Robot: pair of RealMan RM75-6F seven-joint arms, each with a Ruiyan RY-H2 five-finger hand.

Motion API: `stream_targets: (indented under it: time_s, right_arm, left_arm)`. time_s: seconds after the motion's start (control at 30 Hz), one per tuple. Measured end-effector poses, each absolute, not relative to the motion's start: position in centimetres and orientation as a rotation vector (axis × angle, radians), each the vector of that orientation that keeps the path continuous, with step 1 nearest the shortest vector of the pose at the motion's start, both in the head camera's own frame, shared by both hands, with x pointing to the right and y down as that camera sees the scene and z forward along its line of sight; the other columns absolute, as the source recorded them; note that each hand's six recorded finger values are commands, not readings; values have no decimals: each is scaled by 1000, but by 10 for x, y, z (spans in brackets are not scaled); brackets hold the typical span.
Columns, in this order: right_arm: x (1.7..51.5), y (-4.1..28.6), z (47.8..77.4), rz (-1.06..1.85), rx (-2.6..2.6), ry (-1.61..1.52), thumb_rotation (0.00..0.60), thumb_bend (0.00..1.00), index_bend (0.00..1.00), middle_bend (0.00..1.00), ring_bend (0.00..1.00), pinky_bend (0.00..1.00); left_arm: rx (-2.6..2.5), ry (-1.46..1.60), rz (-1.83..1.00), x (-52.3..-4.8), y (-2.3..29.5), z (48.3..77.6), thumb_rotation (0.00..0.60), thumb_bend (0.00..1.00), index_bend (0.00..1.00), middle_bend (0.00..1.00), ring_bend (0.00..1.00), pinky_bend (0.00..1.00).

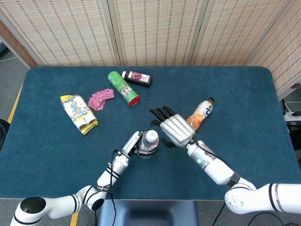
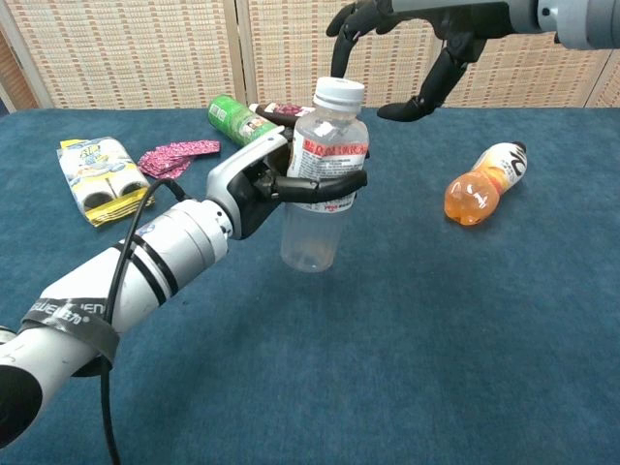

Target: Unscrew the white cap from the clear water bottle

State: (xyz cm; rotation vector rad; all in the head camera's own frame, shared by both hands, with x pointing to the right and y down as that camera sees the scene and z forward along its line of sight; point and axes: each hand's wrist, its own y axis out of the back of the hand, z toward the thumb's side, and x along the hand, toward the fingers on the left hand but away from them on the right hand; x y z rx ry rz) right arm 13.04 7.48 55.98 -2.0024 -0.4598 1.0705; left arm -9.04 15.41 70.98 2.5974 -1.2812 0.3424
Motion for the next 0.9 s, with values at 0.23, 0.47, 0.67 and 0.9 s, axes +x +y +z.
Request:
stream_targets:
  time_s: [0.23, 0.47, 0.67, 0.9]
  right_arm:
    - [131, 80, 558, 1055, -2014, -426, 600, 294, 296, 0, 0, 0]
    - [131, 84, 556, 1048, -2029, -408, 600, 294, 301, 0, 0, 0]
    - [129, 86, 556, 1043, -2038, -395, 600, 294, 309, 0, 0, 0]
    - [122, 89, 556, 1023, -2051, -380, 600, 294, 385, 0, 0, 0]
  left_arm:
    - [2568, -1287, 354, -90, 152, 714, 600, 842, 757, 890, 536, 404]
    - [2565, -1287, 352, -90, 150, 715, 600, 855, 756, 894, 537, 404]
    - [2586, -1268, 354, -88, 151, 715, 600, 889, 755, 900, 542, 404]
    - [2604, -1267, 332, -87, 151, 713, 600, 936, 755, 915, 567, 440]
